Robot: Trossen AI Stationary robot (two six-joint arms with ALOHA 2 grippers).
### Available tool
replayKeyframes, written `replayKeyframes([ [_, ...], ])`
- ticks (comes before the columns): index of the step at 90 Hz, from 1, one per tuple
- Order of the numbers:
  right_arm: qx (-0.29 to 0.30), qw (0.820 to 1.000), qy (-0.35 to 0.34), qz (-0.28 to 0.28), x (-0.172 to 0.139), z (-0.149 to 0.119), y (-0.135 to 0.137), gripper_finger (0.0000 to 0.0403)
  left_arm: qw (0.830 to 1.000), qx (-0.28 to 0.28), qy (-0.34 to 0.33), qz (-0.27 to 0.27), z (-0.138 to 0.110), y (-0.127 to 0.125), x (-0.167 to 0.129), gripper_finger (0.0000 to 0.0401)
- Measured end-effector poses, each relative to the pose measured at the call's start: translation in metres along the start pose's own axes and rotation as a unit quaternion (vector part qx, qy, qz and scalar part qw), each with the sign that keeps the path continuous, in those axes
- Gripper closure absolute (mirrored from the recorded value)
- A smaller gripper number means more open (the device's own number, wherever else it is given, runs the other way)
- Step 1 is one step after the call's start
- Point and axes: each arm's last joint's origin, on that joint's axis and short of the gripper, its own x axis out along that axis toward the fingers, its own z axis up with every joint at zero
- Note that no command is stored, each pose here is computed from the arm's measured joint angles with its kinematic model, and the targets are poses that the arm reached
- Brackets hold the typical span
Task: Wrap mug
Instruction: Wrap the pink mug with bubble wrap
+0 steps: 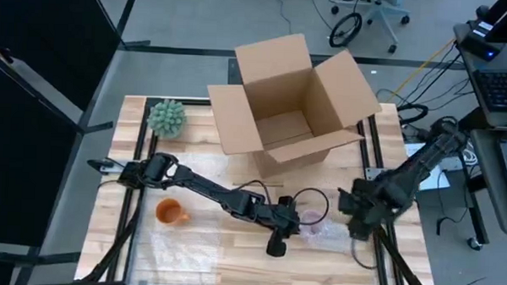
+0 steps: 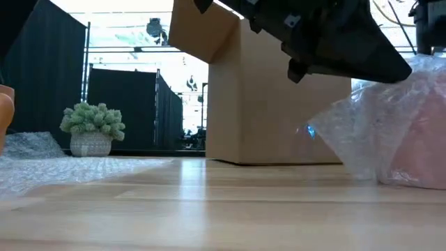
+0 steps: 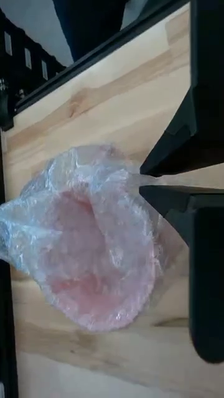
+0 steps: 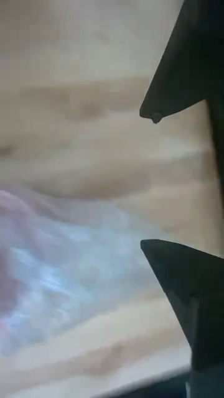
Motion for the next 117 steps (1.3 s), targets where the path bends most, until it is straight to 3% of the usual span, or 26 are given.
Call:
replayKeyframes([
  [28,0.049,0.998,-0.023,0.042,0.045,-0.046,0.022,0.0085,0.999,0.0,-0.035,0.0,0.023,0.0,-0.008,0.0375],
  [42,0.062,0.994,-0.087,0.031,0.067,-0.049,0.022,0.0085,0.999,-0.004,-0.054,0.008,0.031,0.01,-0.01,0.0375],
  [58,0.056,0.989,-0.135,0.019,0.073,-0.047,0.023,0.0096,0.999,-0.017,-0.039,0.024,0.023,0.03,-0.002,0.0375],
  [72,0.059,0.987,-0.147,0.028,0.073,-0.046,0.025,0.0165,0.999,-0.031,-0.028,0.018,0.007,0.036,0.019,0.0375],
  [97,0.049,0.986,-0.152,0.048,0.059,-0.043,0.025,0.0376,0.999,-0.032,-0.026,0.013,0.004,0.036,0.024,0.0375],
  [117,0.058,0.97,-0.226,0.07,0.035,-0.035,0.02,0.0395,0.999,-0.031,-0.035,0.01,0.004,0.034,0.025,0.0375],
])
